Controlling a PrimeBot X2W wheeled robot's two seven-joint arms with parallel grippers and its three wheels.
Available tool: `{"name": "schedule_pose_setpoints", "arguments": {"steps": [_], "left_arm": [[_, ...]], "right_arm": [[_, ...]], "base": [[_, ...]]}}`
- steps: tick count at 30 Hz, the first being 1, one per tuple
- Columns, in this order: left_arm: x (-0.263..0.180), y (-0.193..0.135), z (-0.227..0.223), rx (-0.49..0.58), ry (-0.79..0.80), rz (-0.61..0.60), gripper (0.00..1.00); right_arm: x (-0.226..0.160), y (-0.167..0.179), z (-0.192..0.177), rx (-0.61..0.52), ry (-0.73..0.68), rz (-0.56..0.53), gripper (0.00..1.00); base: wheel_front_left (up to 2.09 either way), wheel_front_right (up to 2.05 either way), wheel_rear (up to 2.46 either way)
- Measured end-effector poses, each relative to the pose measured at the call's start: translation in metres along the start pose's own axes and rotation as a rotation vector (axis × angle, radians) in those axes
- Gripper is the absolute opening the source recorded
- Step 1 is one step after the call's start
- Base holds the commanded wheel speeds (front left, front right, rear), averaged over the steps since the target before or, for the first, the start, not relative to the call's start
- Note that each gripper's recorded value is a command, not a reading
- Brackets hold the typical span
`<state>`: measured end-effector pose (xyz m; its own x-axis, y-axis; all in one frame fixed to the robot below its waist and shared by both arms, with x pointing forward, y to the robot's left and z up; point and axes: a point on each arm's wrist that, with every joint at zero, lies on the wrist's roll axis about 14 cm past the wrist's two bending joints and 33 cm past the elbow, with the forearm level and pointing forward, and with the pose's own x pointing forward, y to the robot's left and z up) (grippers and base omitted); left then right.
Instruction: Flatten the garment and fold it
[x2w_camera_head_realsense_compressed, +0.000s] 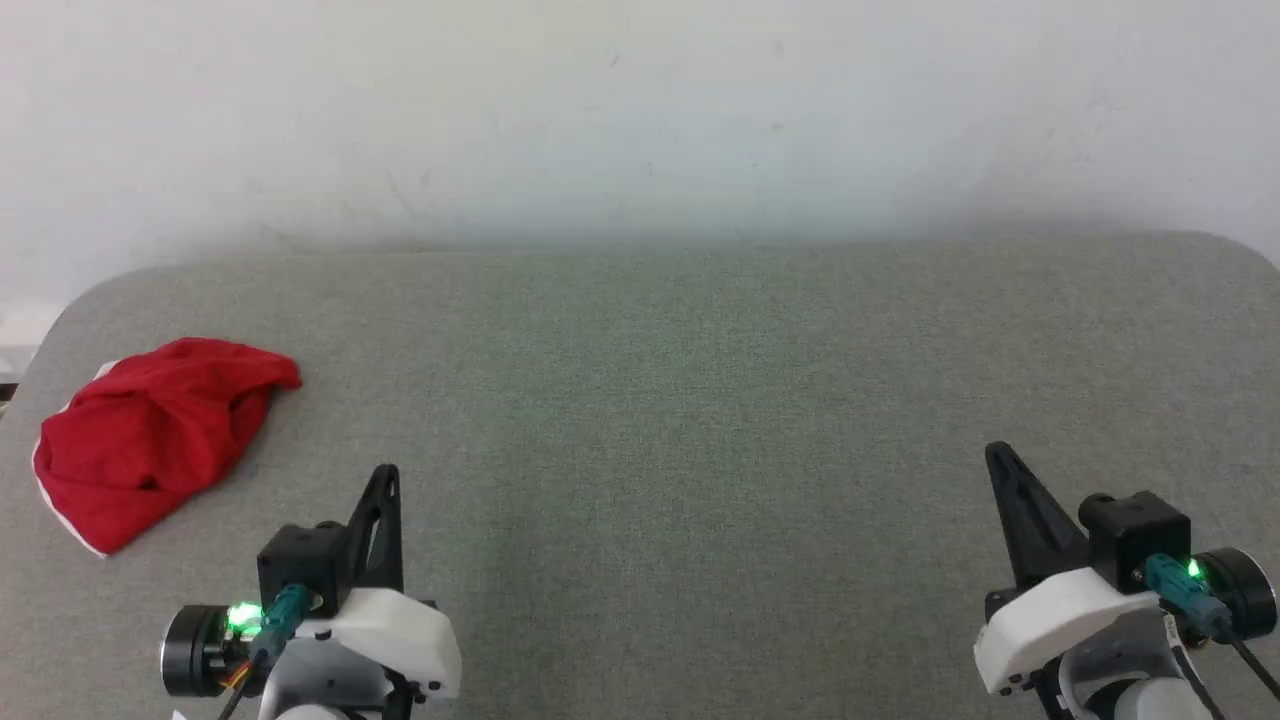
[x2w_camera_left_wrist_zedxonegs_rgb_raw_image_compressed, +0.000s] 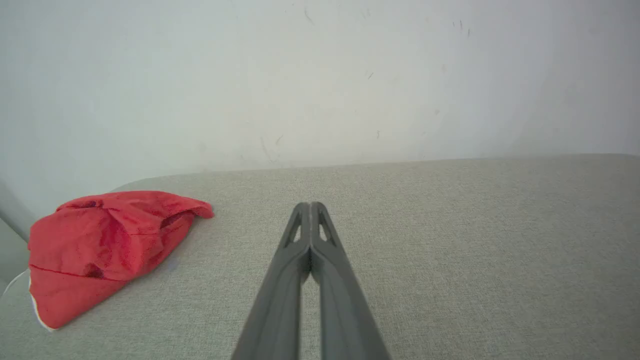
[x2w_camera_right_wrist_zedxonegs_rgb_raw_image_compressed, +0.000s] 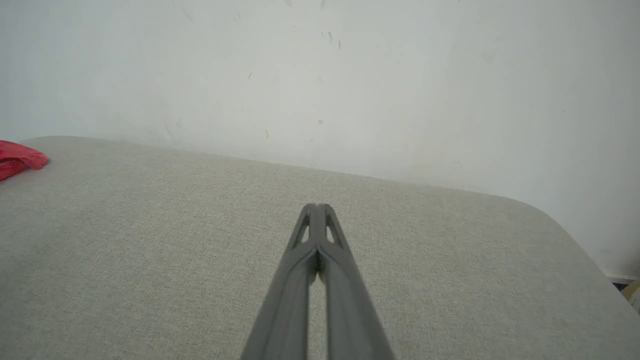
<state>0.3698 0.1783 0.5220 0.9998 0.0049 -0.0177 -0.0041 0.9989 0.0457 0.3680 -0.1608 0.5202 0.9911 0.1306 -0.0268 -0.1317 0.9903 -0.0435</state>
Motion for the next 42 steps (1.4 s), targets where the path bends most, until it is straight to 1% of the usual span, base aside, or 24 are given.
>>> {"name": "schedule_pose_setpoints", "arguments": {"steps": [42], "left_arm": [[0.0,0.0,0.0,0.0,0.0,0.0,0.0]], "right_arm": [[0.0,0.0,0.0001,0.0,0.0,0.0,0.0]], "base": [[0.0,0.0,0.0]]}}
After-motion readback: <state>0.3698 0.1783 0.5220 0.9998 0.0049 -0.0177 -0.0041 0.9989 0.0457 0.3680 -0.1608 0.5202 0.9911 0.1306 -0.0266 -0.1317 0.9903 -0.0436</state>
